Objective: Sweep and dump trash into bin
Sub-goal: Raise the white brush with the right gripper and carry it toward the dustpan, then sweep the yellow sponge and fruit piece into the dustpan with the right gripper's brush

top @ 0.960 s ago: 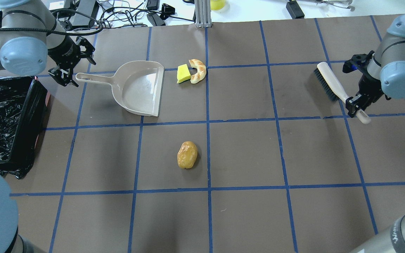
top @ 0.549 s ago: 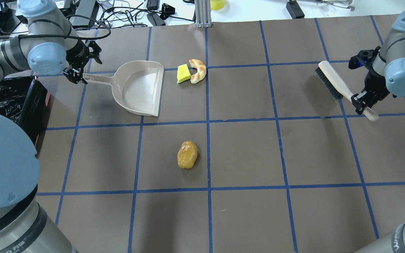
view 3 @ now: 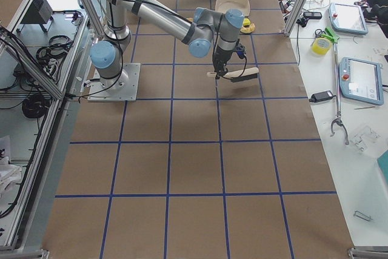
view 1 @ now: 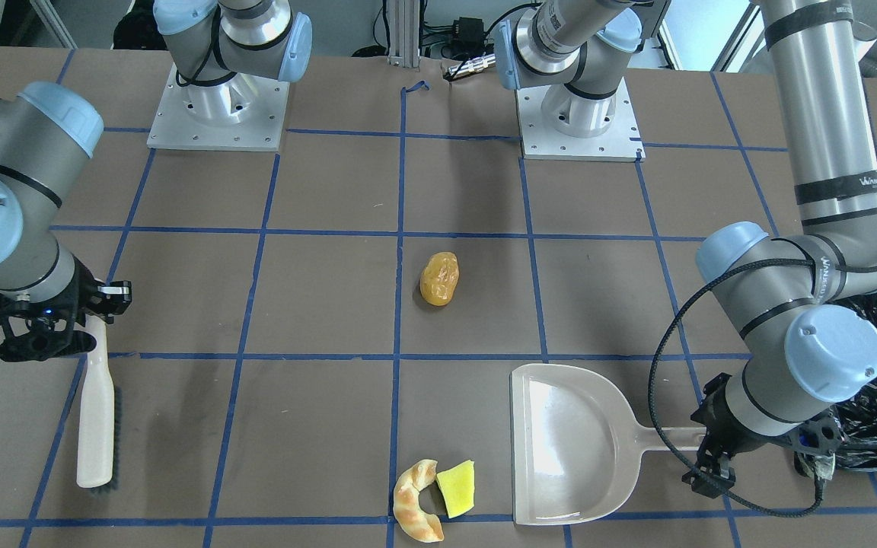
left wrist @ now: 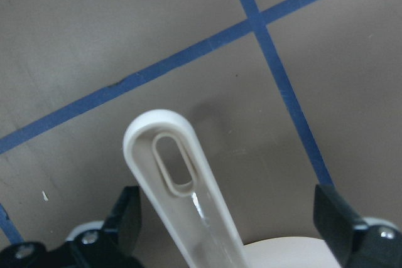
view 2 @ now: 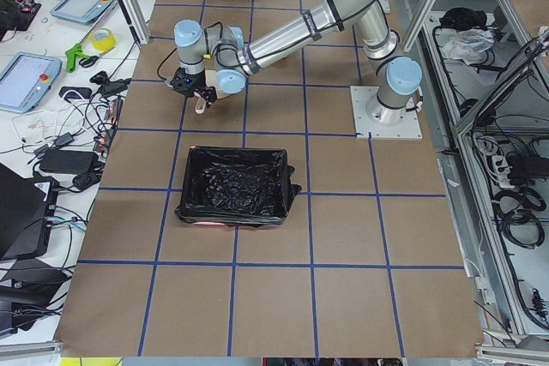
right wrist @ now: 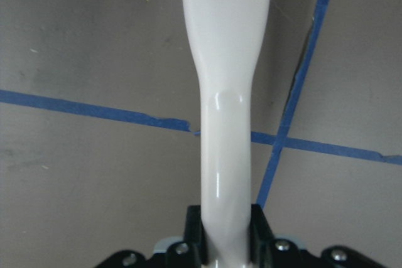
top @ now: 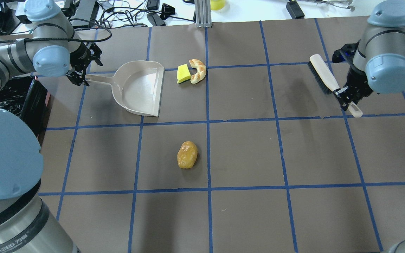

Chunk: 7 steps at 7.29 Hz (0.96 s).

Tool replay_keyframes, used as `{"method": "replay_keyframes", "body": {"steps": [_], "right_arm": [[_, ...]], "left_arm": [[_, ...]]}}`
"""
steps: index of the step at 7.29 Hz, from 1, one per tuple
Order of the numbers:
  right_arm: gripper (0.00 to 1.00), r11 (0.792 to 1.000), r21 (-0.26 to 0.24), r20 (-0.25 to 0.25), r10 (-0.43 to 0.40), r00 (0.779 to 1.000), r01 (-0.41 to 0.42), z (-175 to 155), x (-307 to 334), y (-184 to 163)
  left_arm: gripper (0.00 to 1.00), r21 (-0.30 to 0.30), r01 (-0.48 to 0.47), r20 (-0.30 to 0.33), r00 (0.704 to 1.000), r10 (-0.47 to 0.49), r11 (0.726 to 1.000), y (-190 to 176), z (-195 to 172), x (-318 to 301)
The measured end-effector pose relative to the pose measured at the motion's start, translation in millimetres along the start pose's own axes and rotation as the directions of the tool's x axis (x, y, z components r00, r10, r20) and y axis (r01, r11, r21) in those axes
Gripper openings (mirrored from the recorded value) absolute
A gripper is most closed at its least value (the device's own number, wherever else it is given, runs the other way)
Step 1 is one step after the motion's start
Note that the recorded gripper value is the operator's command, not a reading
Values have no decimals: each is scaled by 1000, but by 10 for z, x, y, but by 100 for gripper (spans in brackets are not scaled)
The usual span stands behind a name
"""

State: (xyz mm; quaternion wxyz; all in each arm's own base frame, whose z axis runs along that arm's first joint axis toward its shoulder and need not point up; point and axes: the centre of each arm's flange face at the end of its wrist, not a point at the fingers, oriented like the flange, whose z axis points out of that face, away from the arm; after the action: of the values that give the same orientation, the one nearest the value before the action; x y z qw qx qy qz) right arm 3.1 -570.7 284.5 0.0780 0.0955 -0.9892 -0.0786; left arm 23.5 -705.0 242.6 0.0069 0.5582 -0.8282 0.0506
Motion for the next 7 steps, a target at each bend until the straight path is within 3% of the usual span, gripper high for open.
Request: {"method": "replay_keyframes", "body": {"steps": [1,2,3,4,7], "right_arm": [[7,999,-7,-5,35,999,-35,-110,-287,-73],[7,998,-5,-14,60,998,-60,-196,-622,-151],[7,996,1,-21,84,996,-84,-248,-956,-241],[7,994,8,-24,106,994,-106,-268,-1249,-338],[7,992,35,-28,118,993,-117,-285,-1856,-734]], "left_arm": [[37,1,20,1,1000,-20,1000,2,2,-5],[32,11,29,7,1000,-29,1000,-3,-5,-18],[9,30,30,18,999,-31,999,-17,-23,-37],[0,41,32,24,999,-33,999,-24,-38,-50],[0,49,34,26,999,-35,998,27,-81,-54]]}}
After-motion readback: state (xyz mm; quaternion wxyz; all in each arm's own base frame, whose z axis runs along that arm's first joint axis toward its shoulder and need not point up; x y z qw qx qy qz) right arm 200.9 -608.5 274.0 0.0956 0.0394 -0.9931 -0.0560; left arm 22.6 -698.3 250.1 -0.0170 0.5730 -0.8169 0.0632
